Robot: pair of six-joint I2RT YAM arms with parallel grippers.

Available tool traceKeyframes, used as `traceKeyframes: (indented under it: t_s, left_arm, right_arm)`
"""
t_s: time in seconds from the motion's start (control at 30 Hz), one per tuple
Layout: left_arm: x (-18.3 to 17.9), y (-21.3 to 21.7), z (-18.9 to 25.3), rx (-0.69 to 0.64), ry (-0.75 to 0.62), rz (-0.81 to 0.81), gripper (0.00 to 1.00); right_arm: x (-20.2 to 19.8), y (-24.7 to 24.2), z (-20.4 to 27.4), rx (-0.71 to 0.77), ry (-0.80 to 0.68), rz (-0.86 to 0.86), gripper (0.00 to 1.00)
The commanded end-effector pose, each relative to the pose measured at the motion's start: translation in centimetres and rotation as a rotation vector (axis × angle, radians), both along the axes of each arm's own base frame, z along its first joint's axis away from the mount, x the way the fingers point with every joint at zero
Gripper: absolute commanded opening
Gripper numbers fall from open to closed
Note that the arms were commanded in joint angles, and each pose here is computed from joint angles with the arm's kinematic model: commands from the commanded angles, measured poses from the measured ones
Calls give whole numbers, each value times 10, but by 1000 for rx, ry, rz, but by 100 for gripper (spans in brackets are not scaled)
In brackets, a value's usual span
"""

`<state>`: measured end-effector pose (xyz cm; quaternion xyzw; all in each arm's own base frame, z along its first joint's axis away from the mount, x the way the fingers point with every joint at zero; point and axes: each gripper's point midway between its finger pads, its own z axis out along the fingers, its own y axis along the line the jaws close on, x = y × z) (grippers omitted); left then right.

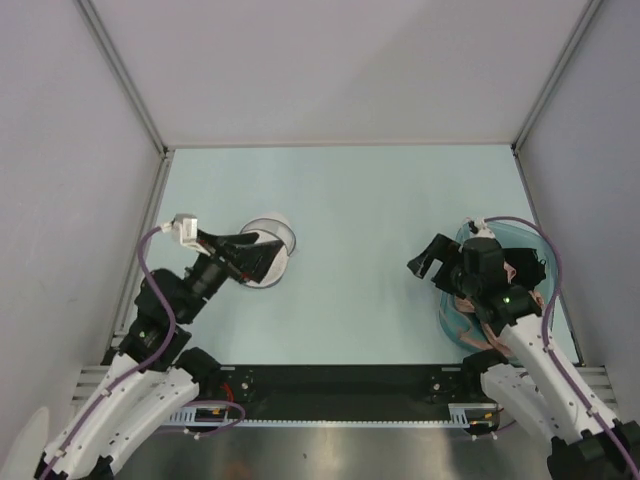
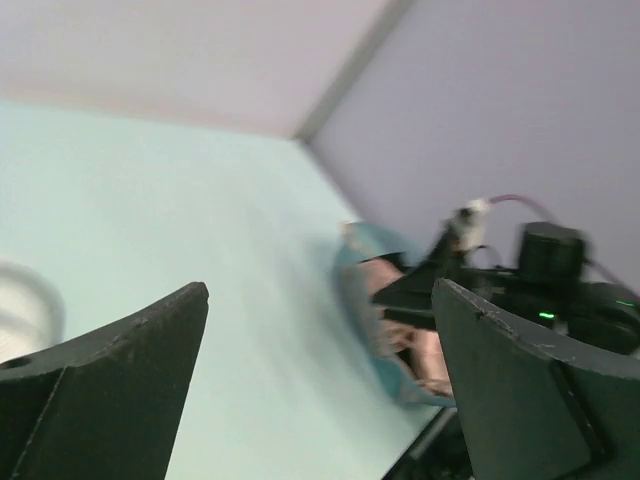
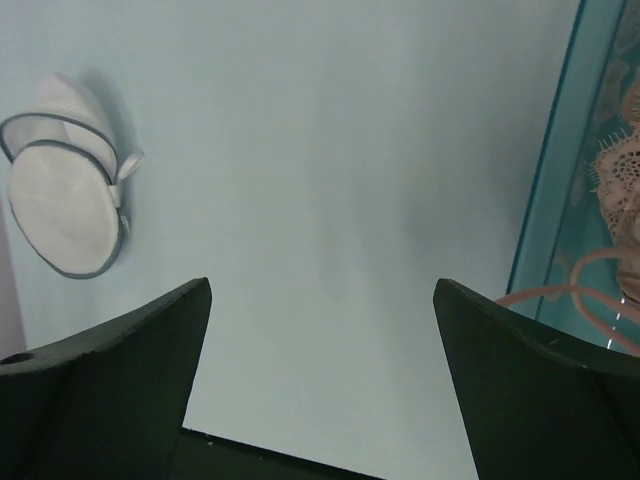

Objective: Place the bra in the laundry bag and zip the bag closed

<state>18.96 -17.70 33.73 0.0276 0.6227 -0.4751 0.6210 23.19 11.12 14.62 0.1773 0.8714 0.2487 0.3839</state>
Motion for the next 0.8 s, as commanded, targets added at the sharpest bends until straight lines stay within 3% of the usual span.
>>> traceKeyframes:
  t_s: [0.0, 0.07, 0.13, 0.17, 0.23, 0.27, 0.3, 0.37, 0.43, 0.63, 0.77]
  left_arm:
    - [24, 39, -53, 265, 309, 251, 100]
    - [24, 42, -63, 295, 368, 265, 99]
    - [23, 48, -72, 273, 432, 303, 100]
    - [22, 51, -74, 271, 449, 313, 100]
    - [17, 52, -77, 280, 494, 304, 100]
    - [15, 52, -79, 284, 514, 298, 99]
    - [11, 53, -84, 289, 554, 296, 100]
    - [4, 53, -86, 276, 584, 287, 99]
    - [-3, 57, -90, 262, 607, 291, 94]
    - [-26, 93, -60, 198, 516, 392, 77]
    - [-40, 130, -41, 171, 466, 526, 67]
  right_arm:
    - [40, 10, 43, -99, -108, -5, 100]
    - [55, 41, 39, -176, -111, 80, 100]
    - [78, 74, 66, -208, -229, 129, 100]
    - [83, 101, 49, -299, -227, 198, 100]
    - [104, 139, 73, -305, -316, 243, 100]
    - [110, 165, 44, -359, -276, 300, 100]
    - [124, 189, 65, -318, -347, 307, 100]
    - [137, 224, 35, -356, -350, 370, 100]
    - [148, 269, 48, -310, -439, 404, 100]
    - [138, 370, 12, -263, -504, 570, 95]
    - [106, 407, 3, -197, -538, 645, 84]
